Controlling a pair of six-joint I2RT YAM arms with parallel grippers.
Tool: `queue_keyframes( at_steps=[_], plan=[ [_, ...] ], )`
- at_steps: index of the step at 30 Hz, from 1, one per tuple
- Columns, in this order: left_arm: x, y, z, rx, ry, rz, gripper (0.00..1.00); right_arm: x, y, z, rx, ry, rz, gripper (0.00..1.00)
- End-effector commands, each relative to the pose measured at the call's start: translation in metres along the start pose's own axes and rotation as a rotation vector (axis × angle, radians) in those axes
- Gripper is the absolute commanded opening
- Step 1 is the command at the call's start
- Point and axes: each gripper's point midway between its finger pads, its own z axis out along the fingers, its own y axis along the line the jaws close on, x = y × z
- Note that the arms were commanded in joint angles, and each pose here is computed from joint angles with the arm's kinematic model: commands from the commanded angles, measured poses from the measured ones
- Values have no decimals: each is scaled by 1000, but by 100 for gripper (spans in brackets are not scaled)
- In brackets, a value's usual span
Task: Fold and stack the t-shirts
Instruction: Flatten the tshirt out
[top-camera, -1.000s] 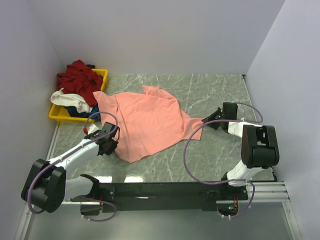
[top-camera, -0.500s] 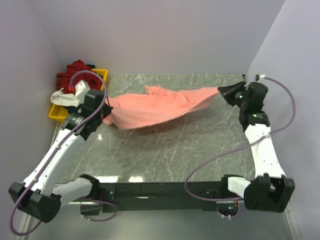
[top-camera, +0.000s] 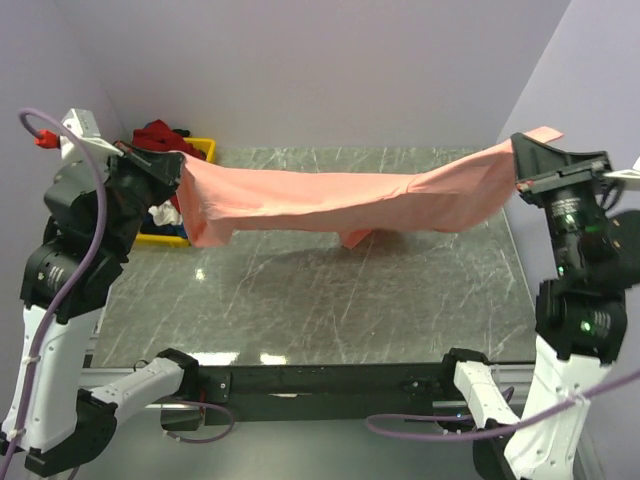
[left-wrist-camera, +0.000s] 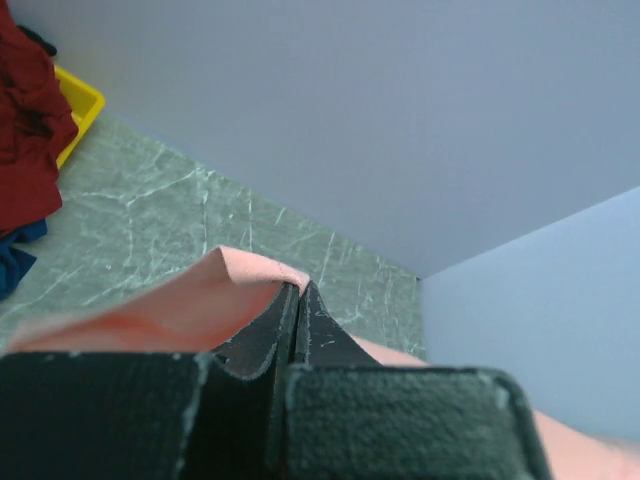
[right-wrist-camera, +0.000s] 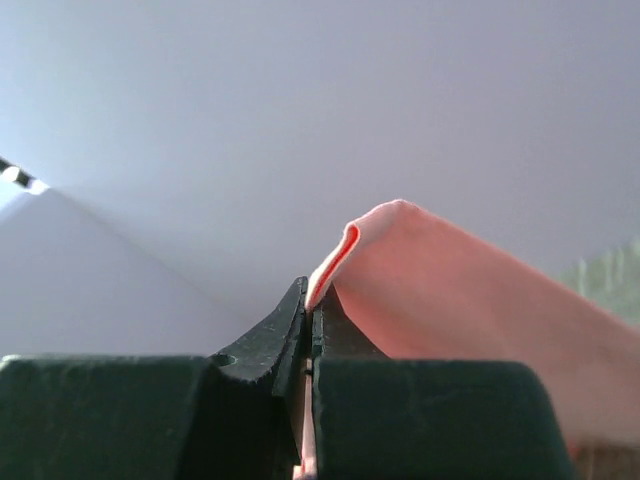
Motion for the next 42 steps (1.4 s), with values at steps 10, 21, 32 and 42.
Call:
queue_keyframes(
  at_steps=[10,21,32,42],
  plan=[
    [34,-10,101,54,97,51,0,-12,-7,58,-64,-51,-22,0],
    [7,-35,256,251,173,12,0,-15,-21,176,-148,-6,9,0],
    [-42,-9,221,284,138,48,0,-23,-4,115,-130,-65,-1,0],
    [136,115,235,40,550,-13,17,172,-238,43,371,258,114,0]
  ],
)
